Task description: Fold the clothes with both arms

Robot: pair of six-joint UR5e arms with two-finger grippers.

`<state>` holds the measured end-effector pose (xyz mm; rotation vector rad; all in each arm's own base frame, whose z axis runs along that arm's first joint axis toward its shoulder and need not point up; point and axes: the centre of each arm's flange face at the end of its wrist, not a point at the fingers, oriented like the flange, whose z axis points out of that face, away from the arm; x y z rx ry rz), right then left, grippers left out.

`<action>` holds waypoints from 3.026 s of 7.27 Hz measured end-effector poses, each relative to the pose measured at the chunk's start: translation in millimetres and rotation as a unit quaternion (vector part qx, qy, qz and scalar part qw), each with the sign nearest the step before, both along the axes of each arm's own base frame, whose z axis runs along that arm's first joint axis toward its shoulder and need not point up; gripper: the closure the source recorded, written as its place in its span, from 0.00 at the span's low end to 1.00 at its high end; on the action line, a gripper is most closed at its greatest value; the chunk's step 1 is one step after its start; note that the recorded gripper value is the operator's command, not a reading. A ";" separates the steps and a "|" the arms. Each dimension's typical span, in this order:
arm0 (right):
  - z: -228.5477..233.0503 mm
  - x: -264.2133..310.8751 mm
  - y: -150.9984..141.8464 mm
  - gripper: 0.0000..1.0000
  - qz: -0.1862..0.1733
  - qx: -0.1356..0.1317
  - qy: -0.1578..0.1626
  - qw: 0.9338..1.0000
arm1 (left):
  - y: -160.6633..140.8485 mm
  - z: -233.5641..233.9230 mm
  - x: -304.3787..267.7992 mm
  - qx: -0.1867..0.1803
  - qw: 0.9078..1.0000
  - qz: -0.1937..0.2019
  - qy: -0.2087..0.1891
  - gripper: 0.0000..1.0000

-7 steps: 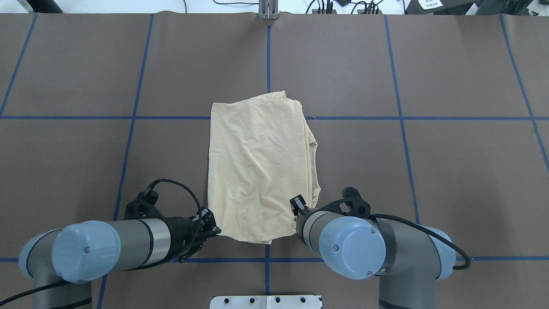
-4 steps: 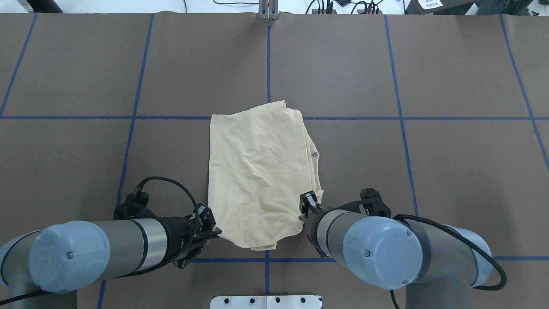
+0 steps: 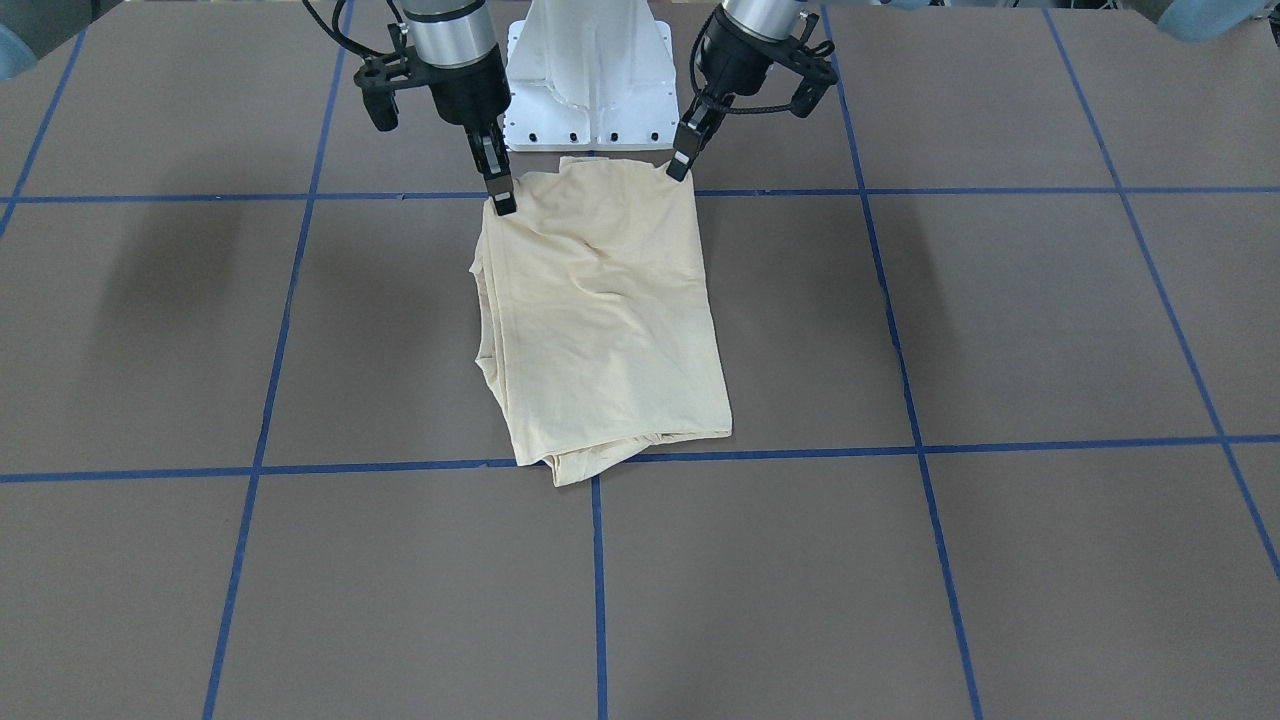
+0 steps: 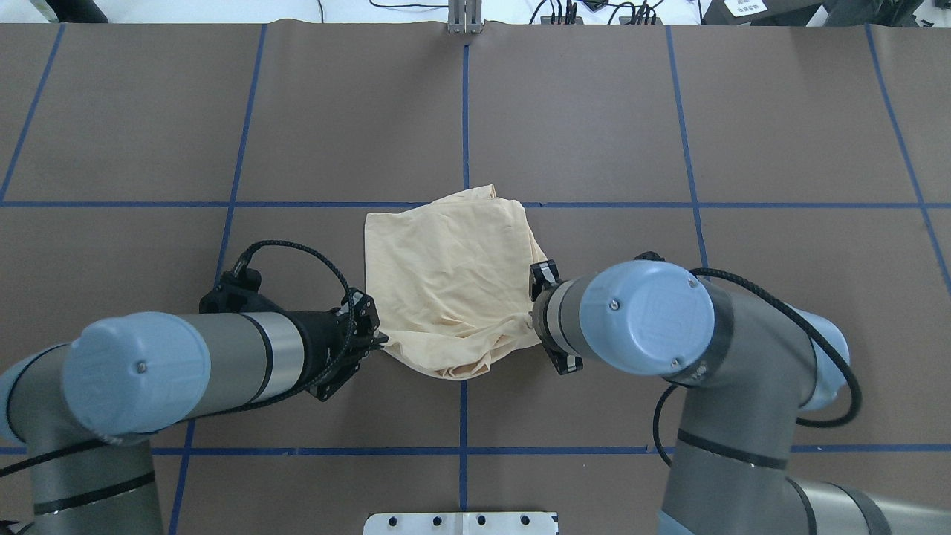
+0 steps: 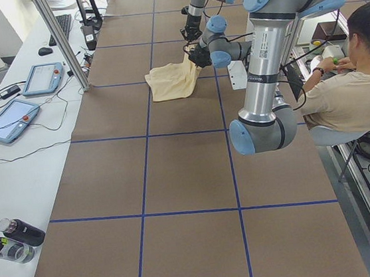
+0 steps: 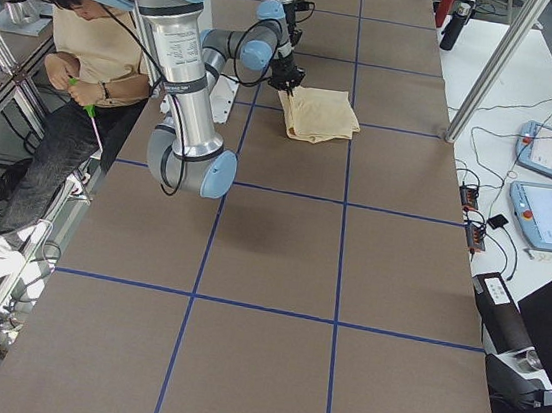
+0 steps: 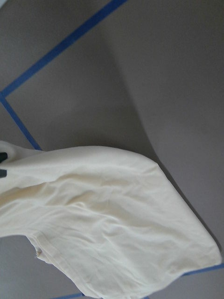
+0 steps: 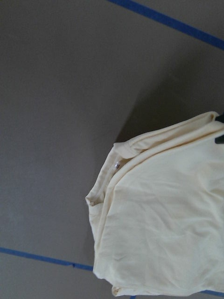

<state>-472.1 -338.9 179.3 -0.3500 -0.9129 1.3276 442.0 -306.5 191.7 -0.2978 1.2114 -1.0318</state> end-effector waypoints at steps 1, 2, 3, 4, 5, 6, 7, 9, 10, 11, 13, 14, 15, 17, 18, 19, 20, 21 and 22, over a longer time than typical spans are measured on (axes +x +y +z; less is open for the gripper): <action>-4.0 -11.3 -33.4 1.00 -0.002 -0.003 0.013 1.000 | -26.8 1.9 1.3 0.012 1.000 -0.015 -0.015 1.00; -6.6 -25.7 -63.2 1.00 -0.011 -0.004 0.028 1.000 | -51.9 5.4 6.0 0.020 0.999 -0.027 -0.031 1.00; -7.8 -39.5 -87.7 1.00 -0.020 -0.008 0.042 0.999 | -77.0 8.5 13.8 0.023 0.998 -0.039 -0.045 1.00; -6.9 -50.1 -110.7 1.00 -0.028 -0.009 0.050 0.998 | -102.5 14.4 22.6 0.021 0.997 -0.052 -0.058 1.00; 2.0 -58.1 -134.3 1.00 -0.032 -0.005 0.047 0.998 | -122.2 25.3 31.1 0.018 0.996 -0.061 -0.068 1.00; 17.6 -67.2 -155.7 1.00 -0.035 0.001 0.039 0.999 | -139.6 36.1 38.7 0.017 0.995 -0.069 -0.072 1.00; 30.8 -73.9 -169.9 1.00 -0.039 0.008 0.037 0.999 | -154.8 45.6 46.7 0.020 0.994 -0.073 -0.077 1.00; 37.5 -87.0 -185.8 1.00 -0.052 0.015 0.043 0.998 | -177.0 65.3 61.6 0.026 0.993 -0.077 -0.082 1.00; 36.0 -92.2 -194.0 1.00 -0.056 0.016 0.046 0.997 | -188.8 75.2 69.3 0.026 0.993 -0.080 -0.084 1.00; 35.1 -92.4 -202.0 1.00 -0.059 0.017 0.050 0.997 | -200.1 80.6 70.7 0.025 0.992 -0.086 -0.085 1.00; 40.7 -86.7 -222.1 0.37 -0.058 0.021 0.057 0.997 | -221.0 85.7 65.9 0.028 0.991 -0.100 -0.080 0.79; 43.3 -89.3 -237.1 0.02 -0.054 0.022 0.057 0.997 | -235.9 85.2 66.0 0.027 0.990 -0.109 -0.080 0.65; 40.3 -97.6 -256.8 0.01 -0.049 0.022 0.059 0.997 | -253.5 82.8 69.3 0.026 0.989 -0.117 -0.081 0.49; 33.4 -78.6 -301.9 0.01 -0.051 0.030 0.065 0.996 | -292.5 94.7 62.4 0.034 0.987 -0.138 -0.078 0.47; 33.6 -61.8 -318.6 0.01 -0.061 0.039 0.066 0.995 | -310.9 105.4 50.6 0.048 0.985 -0.146 -0.079 0.48; 33.3 -52.5 -326.4 0.01 -0.068 0.044 0.065 0.995 | -322.4 110.3 40.1 0.061 0.983 -0.148 -0.084 0.48; 32.7 -43.1 -332.0 0.01 -0.074 0.053 0.066 0.994 | -328.1 111.1 33.3 0.077 0.983 -0.143 -0.091 0.48; 38.4 -23.3 -338.2 0.01 -0.088 0.071 0.068 0.991 | -331.8 109.7 23.5 0.096 0.983 -0.123 -0.097 0.46; 54.2 4.4 -342.1 0.01 -0.113 0.097 0.072 0.986 | -331.4 111.0 4.4 0.125 0.983 -0.088 -0.103 0.32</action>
